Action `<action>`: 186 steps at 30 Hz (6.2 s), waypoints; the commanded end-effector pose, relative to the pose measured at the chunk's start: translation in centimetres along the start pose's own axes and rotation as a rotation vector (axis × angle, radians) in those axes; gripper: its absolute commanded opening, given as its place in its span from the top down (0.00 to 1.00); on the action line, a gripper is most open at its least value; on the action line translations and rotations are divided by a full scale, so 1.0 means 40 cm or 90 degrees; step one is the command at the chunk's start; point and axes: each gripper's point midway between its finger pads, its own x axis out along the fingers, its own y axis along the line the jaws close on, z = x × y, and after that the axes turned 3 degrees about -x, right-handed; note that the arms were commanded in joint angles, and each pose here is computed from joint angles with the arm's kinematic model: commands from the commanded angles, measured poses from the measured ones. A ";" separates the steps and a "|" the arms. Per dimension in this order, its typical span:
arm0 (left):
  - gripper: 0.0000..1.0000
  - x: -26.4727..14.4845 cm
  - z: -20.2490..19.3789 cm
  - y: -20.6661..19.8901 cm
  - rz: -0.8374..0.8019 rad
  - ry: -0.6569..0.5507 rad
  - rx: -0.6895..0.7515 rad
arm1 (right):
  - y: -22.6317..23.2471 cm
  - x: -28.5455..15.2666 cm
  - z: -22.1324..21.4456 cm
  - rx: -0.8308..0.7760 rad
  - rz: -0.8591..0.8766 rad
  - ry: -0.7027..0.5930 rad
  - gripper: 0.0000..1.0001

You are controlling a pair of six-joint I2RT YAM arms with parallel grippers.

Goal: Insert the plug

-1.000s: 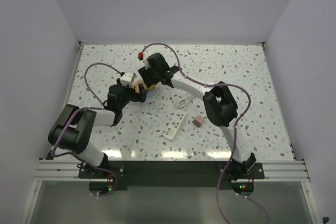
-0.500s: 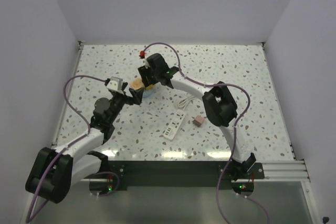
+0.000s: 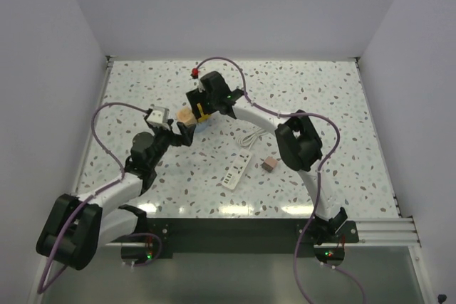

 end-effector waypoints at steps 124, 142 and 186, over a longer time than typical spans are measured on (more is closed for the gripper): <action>0.07 -0.072 -0.240 -0.371 -0.254 0.089 0.083 | -0.214 -0.472 -0.472 0.305 -0.321 0.019 1.00; 0.07 -0.026 -0.241 -0.535 -0.386 0.122 -0.051 | -0.118 -0.476 -0.202 0.254 -0.132 -0.163 1.00; 1.00 0.068 -0.271 -0.533 -0.359 0.066 0.002 | -0.060 -0.557 -0.220 0.214 -0.021 -0.166 0.13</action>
